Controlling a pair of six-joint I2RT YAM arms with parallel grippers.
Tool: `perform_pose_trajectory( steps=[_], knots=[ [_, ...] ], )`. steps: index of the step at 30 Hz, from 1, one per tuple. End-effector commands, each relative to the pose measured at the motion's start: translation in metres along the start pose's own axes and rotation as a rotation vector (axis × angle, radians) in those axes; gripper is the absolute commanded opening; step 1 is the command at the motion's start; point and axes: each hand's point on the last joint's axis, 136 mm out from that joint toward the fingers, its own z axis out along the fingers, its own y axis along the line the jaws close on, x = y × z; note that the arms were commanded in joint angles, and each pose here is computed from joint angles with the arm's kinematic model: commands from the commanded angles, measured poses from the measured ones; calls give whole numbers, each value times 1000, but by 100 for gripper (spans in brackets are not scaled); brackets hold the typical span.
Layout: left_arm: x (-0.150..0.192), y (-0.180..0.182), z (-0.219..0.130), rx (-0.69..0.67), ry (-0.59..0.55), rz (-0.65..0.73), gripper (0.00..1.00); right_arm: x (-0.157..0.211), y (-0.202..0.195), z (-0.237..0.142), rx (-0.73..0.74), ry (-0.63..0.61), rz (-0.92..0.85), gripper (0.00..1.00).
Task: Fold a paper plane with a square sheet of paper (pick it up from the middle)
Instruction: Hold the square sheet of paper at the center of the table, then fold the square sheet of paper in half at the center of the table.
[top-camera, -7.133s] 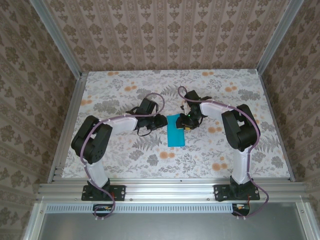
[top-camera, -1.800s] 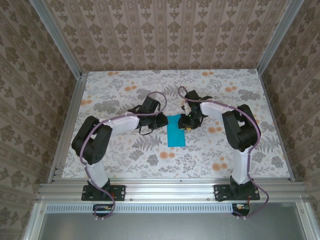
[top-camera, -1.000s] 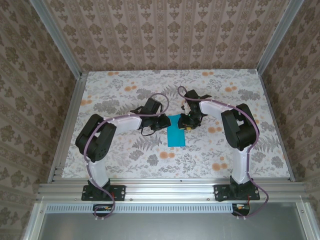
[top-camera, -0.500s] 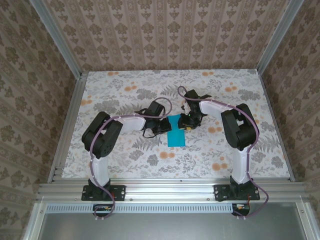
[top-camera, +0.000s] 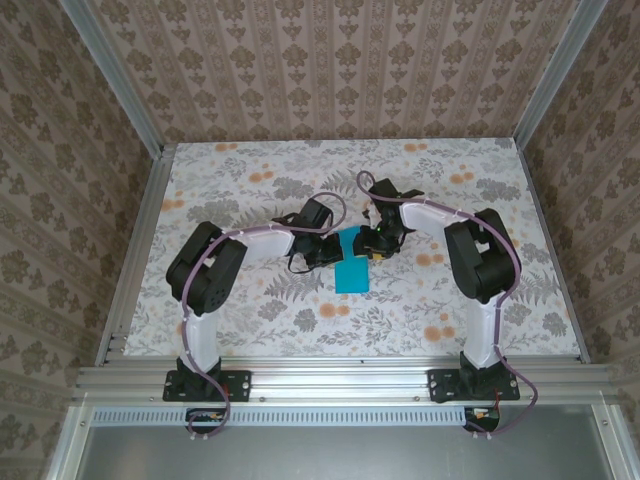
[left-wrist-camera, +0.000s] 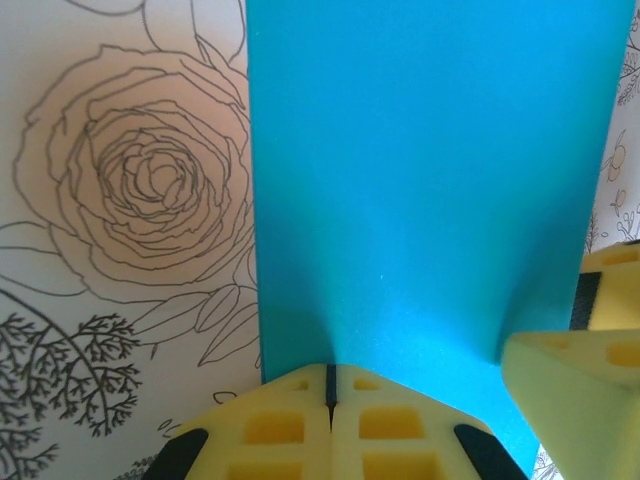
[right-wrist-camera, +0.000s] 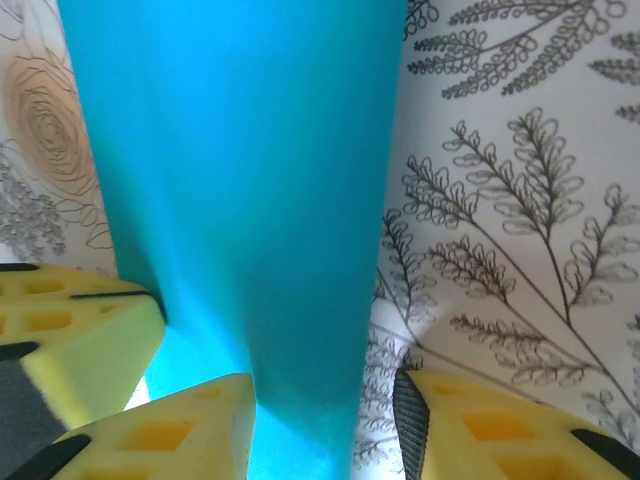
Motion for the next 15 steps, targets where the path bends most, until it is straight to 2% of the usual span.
perform_pose_trajectory(
  steps=[1,5,9,15],
  knots=[
    [22,30,12,-118,76,-8,6,-13,23,-42,-78,-124,-4,45],
    [23,30,14,-120,79,-6,6,-10,41,-49,-169,-119,-27,37],
    [23,31,15,-124,81,-6,6,-4,43,-27,-203,-46,-13,24],
    [25,35,16,-138,88,-11,6,3,26,2,-176,22,26,18]
  ],
)
